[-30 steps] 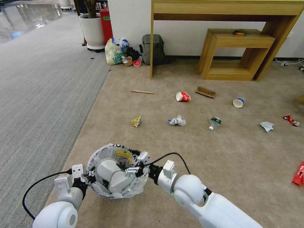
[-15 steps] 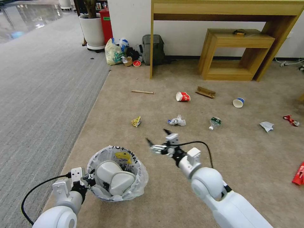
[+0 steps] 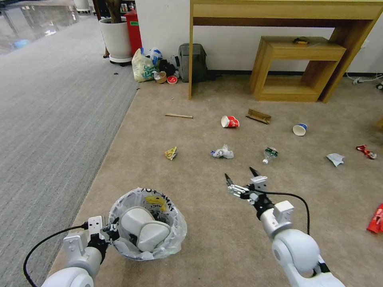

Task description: Pick up the trash bin and place the garbage on the floor into it.

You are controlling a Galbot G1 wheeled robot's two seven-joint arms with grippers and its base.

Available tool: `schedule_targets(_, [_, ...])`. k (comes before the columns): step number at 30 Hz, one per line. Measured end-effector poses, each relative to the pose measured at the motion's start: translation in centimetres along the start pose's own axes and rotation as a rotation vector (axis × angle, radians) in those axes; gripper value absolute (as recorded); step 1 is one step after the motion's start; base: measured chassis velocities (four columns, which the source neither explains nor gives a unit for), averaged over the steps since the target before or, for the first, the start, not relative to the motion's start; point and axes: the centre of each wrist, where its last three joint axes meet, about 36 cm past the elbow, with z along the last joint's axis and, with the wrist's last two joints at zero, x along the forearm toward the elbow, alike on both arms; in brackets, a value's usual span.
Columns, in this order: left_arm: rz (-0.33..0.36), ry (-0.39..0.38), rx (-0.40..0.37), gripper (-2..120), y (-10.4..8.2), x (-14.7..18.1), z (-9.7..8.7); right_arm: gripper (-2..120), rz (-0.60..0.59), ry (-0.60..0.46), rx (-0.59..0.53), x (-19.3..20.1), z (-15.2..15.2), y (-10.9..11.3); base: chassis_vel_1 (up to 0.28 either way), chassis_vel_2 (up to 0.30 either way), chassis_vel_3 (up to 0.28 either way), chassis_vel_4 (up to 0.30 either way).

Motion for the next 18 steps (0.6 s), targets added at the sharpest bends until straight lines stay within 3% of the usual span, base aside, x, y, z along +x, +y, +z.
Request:
schedule_targets(7, [0.011, 0.014, 0.003, 0, -0.3, -0.4, 0.6, 100, 0.028, -0.006, 0.019, 1.0, -0.2, -1.8, -0.168, -0.159, 0.156, 0.153])
schedule_targets(18, [0.007, 0.017, 0.003, 0, -0.4, -0.4, 0.8, 100, 0.018, 0.000, 0.021, 1.8, 0.2, -2.3, -0.160, -0.157, 0.160, 0.165])
